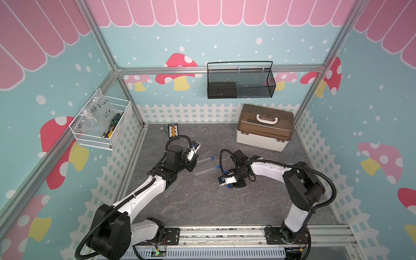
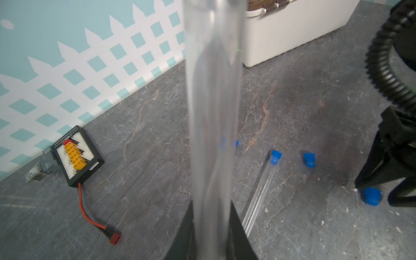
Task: Insert stoppers into test tubes
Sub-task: Pick up the stopper from the center of the board.
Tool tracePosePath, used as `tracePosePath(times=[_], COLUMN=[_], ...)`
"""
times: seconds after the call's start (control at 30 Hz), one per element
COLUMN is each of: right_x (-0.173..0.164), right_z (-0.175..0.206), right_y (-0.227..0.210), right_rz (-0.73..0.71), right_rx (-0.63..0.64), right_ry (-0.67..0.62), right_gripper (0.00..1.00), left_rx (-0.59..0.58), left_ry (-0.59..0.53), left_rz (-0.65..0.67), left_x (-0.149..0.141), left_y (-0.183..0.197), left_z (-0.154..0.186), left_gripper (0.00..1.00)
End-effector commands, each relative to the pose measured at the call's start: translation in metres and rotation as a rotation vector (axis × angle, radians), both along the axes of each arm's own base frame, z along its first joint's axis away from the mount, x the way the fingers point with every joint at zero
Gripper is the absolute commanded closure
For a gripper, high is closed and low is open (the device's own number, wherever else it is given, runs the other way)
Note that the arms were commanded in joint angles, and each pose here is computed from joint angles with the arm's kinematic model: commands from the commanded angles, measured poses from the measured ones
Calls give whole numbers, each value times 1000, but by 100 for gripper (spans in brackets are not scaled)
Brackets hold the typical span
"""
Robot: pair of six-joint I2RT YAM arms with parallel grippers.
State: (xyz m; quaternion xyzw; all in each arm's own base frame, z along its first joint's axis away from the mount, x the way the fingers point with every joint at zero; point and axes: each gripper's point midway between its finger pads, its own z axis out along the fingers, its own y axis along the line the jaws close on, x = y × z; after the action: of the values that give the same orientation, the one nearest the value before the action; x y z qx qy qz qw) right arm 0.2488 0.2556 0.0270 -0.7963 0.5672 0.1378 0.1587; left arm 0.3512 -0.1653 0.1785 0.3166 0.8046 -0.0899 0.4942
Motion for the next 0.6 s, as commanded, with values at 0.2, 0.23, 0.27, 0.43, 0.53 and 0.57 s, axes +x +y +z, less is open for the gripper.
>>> tracePosePath(times=[0.2,0.23,0.27,0.43,0.53,0.57], right_x=[-8,-7,-7,-6,-6,-7], right_z=[-12,-12,-12,-14,-16,-17], right_y=[-4,-4,-3,-3,-4,-5], right_rz=[42,40,40,41,44,46], right_rx=[-67,-68,-70,-81,-92,-99], right_ry=[30,30,31,36,37,39], right_gripper=[66,66,67,69,72,73], left_rx=[-10,-8,-7,-4,4,5], left_ry=[-5,-5,-4,-6,-9,-8], left_rz=[-15,-12,-14,-16,-10,-11], left_x=[-1,-1,-1,-2,-1,-1], left_y=[-1,0,-1,-1,1,1], left_z=[0,-1,-1,-1,-1,-2], left_gripper=[100,100,100,100,100,100])
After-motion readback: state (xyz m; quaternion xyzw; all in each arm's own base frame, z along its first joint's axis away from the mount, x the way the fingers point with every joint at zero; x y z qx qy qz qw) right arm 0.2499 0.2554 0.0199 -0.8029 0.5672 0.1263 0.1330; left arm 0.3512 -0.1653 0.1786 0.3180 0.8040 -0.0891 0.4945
